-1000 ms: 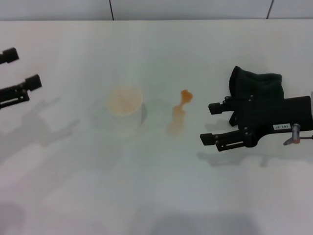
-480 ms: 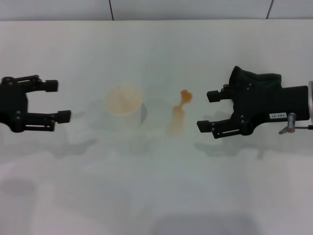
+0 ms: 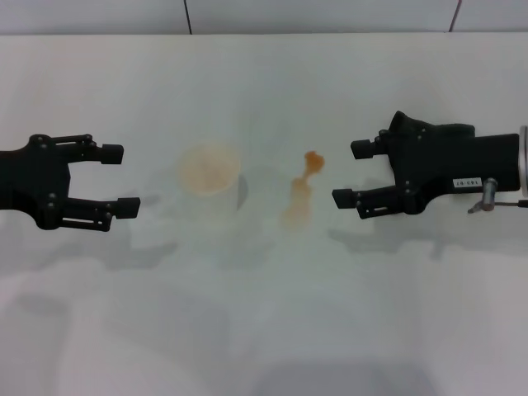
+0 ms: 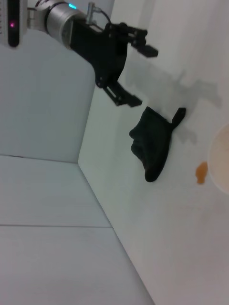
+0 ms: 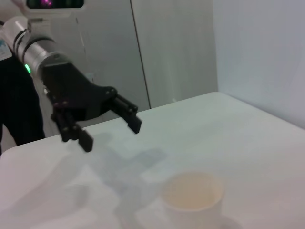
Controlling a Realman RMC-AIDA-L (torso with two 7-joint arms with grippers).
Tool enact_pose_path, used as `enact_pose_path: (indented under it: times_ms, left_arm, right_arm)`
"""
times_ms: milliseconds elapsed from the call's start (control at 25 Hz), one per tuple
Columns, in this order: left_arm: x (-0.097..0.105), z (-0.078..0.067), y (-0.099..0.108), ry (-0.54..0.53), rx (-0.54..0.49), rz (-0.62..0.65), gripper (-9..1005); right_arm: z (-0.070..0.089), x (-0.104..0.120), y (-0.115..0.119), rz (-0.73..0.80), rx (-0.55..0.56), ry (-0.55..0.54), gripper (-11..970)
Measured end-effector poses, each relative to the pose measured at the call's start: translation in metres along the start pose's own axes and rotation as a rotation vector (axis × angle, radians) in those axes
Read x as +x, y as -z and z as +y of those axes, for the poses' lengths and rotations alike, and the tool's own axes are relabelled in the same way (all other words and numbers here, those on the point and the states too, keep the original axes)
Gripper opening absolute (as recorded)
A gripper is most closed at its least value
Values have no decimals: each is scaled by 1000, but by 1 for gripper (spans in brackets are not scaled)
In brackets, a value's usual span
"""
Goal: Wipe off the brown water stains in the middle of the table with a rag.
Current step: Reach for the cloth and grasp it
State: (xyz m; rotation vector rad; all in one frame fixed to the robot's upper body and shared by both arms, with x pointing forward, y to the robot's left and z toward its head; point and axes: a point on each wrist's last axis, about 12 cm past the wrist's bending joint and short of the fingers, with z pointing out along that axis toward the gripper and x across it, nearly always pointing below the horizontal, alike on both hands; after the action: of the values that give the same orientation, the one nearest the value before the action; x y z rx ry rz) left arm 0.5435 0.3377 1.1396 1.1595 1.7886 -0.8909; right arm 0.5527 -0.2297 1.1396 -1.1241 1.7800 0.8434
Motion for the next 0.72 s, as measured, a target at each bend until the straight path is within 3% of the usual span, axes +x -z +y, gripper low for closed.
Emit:
enact_pose_path:
  times_ms: [480,720]
  left_arm:
    - [6,-5,-5,14,9,-7,888]
    - [7,-6,-7,3,16,-8,889]
  right_arm:
    - [-26,-20,-12,47,96,-14,853]
    - [-43,-33,-17,226,179,-30,853]
